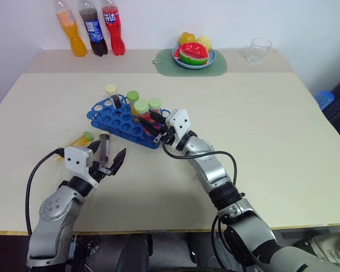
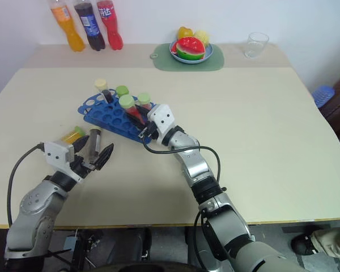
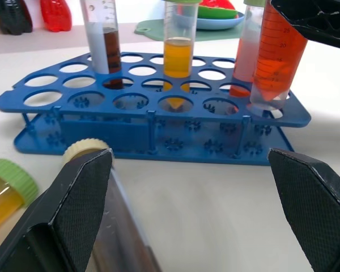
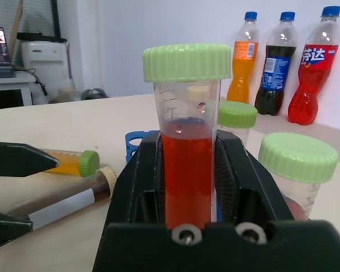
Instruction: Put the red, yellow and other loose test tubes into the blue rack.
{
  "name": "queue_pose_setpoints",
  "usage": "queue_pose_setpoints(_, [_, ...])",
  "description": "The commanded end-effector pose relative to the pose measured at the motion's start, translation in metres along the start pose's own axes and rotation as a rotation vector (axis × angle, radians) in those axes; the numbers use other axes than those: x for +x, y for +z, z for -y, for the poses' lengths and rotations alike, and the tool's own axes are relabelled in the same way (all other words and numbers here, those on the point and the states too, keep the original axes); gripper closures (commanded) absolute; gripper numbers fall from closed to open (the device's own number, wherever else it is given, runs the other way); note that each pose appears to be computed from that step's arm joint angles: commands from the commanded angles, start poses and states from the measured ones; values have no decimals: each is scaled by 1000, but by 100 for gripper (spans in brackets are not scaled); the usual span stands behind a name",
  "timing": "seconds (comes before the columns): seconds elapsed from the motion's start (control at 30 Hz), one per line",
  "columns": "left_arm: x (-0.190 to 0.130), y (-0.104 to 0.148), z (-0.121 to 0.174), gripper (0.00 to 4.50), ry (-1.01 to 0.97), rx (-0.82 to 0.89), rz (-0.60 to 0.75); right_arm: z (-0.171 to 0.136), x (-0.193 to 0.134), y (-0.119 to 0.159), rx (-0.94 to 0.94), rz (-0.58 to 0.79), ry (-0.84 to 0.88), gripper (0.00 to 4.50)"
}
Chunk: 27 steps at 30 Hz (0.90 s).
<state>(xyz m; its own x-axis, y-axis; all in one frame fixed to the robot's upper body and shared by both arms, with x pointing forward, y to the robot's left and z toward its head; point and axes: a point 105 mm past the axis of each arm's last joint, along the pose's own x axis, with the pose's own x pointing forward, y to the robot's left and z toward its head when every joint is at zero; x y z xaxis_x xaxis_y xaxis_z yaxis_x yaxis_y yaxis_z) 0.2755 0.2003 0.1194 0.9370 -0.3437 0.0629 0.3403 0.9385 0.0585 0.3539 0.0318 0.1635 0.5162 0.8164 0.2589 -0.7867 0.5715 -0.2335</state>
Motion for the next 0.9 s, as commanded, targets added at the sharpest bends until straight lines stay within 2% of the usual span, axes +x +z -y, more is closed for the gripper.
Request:
queue_pose_setpoints(0.03, [0, 14, 2, 0, -14, 27, 44, -8, 1, 3, 17, 16, 37, 374])
queue_pose_setpoints(0.7, [0, 12, 4, 0, -5, 20, 42, -11, 14, -2, 24, -5, 59, 374])
queue_pose_setpoints(0.87, [0, 23, -8, 0, 54, 38, 49, -9, 11, 16, -1, 71, 53, 136])
queue_pose_setpoints(0.9, [1, 28, -10, 0, 65, 34, 51, -7, 11, 21, -13, 86, 42, 75])
